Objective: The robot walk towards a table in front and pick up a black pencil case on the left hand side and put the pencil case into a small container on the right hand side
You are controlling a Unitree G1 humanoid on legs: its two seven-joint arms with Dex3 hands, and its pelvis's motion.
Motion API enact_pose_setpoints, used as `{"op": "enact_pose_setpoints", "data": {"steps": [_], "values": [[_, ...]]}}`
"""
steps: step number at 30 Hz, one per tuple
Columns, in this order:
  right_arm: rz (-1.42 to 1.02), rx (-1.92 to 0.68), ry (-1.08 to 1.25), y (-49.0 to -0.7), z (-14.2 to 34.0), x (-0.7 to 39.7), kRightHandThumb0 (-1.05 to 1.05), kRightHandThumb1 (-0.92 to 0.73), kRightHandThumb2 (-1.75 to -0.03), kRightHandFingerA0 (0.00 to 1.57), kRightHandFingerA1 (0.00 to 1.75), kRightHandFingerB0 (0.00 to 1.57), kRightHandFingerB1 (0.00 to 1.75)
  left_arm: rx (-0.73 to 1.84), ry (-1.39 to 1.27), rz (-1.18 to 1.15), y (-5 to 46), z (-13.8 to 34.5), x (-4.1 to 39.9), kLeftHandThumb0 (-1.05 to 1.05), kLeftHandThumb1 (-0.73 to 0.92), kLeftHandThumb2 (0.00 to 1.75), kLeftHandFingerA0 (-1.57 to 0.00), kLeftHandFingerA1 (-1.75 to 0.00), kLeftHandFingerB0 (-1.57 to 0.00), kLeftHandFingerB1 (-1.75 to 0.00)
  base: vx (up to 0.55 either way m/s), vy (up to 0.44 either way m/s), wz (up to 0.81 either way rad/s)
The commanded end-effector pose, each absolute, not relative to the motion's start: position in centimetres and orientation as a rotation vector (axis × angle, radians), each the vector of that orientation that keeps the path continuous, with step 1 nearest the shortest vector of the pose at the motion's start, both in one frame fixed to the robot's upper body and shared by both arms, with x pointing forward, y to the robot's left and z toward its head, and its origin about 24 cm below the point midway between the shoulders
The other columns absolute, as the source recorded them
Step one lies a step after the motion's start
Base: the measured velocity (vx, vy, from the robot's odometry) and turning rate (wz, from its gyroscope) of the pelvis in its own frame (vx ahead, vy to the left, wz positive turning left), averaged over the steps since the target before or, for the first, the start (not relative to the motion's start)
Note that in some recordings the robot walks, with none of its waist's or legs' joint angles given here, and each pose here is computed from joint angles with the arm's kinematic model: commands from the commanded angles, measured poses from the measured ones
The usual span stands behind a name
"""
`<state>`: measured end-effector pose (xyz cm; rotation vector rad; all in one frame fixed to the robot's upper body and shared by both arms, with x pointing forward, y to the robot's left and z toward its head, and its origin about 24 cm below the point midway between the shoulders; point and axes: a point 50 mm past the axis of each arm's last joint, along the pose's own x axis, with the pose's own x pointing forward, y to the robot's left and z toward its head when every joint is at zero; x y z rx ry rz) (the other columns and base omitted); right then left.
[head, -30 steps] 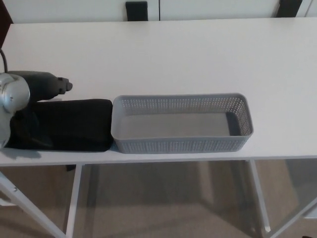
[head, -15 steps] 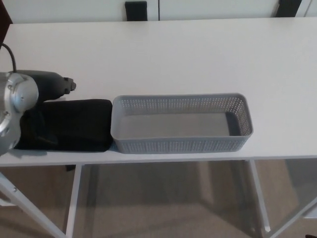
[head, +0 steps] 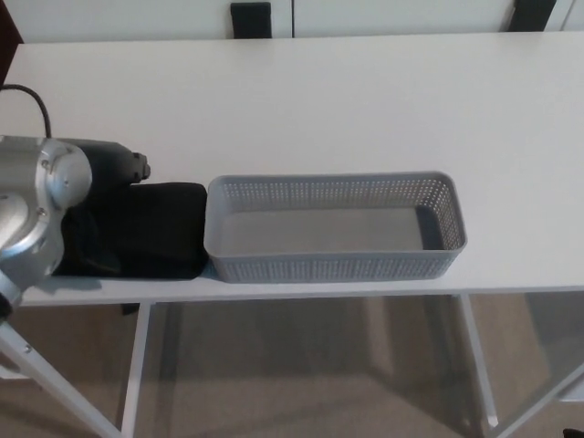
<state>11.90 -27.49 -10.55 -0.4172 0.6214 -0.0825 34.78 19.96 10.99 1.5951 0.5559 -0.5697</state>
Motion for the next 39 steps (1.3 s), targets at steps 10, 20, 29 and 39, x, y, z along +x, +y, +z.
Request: {"op": "enact_pose_setpoints", "data": {"steps": [10, 20, 29, 39], "values": [[-0.107, -0.419, 0.613, -28.0, -10.3, 11.8, -0.19, -0.50, -0.92, 0.40, 0.61, 0.14, 0.50, 1.593, 0.624, -0.565, 20.2, 8.4, 34.2, -0.52, 0.35, 0.68, -0.06, -0.41, -0.08, -0.11, 0.00, 0.000, 0.00], [-0.096, -0.426, 0.608, -28.0, -10.2, 11.7, -0.17, -0.50, -0.92, 0.41, 0.62, 0.19, 0.52, 1.584, 0.400, -0.533, 20.6, 6.4, 32.9, -0.16, 0.76, 0.65, -0.80, -1.41, -0.67, -0.88, 0.00, 0.000, 0.00], [-0.108, -0.432, 0.607, -28.2, -10.2, 11.9, -0.18, -0.49, -0.91, 0.44, 0.63, 0.23, 0.53, 1.550, 0.307, -0.437, 21.4, 6.0, 32.8, -0.22, 0.85, 0.58, -0.65, -1.72, -0.40, -1.39, 0.00, 0.000, 0.00], [-0.114, -0.435, 0.606, -28.1, -10.1, 12.2, -0.20, -0.68, -0.60, 0.54, 0.54, 0.40, 0.46, 1.536, 0.247, -0.391, 22.6, 6.7, 32.9, -0.22, 0.85, 0.62, -0.65, -1.67, -0.43, -1.37, 0.00, 0.000, 0.00]]}}
